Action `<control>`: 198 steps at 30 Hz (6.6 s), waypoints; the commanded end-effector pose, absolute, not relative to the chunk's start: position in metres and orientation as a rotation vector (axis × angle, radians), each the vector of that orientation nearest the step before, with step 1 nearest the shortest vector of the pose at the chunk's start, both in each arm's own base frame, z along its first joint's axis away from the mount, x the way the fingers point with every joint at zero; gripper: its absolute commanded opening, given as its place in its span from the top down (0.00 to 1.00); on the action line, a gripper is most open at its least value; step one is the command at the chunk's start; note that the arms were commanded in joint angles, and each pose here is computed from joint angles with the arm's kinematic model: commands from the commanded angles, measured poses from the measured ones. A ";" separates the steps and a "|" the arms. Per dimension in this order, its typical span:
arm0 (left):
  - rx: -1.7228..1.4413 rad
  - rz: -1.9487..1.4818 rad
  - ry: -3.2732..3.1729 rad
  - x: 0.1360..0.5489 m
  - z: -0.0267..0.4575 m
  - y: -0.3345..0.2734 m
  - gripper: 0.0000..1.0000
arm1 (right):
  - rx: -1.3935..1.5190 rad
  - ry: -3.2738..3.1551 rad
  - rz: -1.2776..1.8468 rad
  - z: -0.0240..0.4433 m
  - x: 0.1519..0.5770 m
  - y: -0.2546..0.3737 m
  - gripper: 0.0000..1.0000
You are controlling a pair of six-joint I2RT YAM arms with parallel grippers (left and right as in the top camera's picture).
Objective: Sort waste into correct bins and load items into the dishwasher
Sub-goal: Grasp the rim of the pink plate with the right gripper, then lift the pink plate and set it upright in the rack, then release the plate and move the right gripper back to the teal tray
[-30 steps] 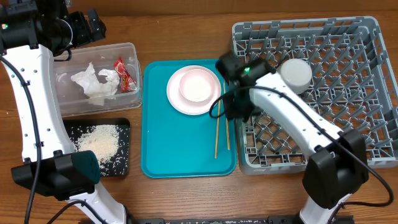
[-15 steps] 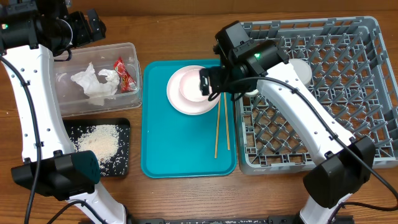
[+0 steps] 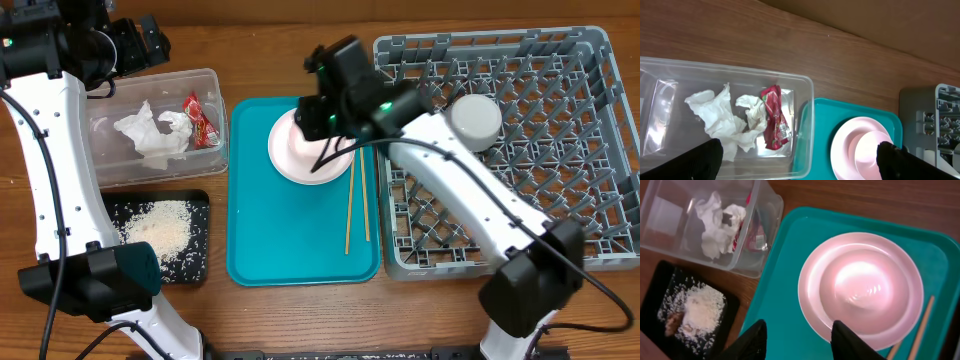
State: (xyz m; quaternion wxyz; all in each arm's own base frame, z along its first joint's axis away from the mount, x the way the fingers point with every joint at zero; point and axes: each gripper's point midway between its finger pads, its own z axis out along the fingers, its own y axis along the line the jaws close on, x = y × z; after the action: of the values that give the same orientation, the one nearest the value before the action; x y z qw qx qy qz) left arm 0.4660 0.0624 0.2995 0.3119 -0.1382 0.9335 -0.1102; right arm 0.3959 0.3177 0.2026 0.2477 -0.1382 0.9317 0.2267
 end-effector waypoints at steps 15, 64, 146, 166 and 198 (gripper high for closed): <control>-0.369 -0.287 2.449 0.466 0.305 0.061 0.00 | -0.392 2.628 0.277 0.055 0.426 0.342 0.45; -0.369 -0.287 2.449 0.466 0.305 0.061 0.00 | -0.420 2.433 0.783 0.308 0.338 0.267 0.96; -0.369 -0.288 2.449 0.466 0.305 0.061 0.00 | 0.821 2.271 1.094 0.183 0.354 -0.146 0.54; -0.369 -0.288 2.449 0.466 0.305 0.061 0.00 | -0.031 2.714 0.555 0.194 0.380 0.090 0.55; -0.369 -0.288 2.449 0.466 0.305 0.061 0.00 | -0.177 2.580 0.186 0.133 0.342 0.245 0.58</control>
State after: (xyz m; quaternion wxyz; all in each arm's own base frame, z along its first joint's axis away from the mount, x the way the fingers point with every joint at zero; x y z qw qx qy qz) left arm 0.4660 0.0624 0.2995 0.3119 -0.1382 0.9335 -0.1102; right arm 0.3285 0.2587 0.1379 0.2315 -0.0898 0.9630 0.1047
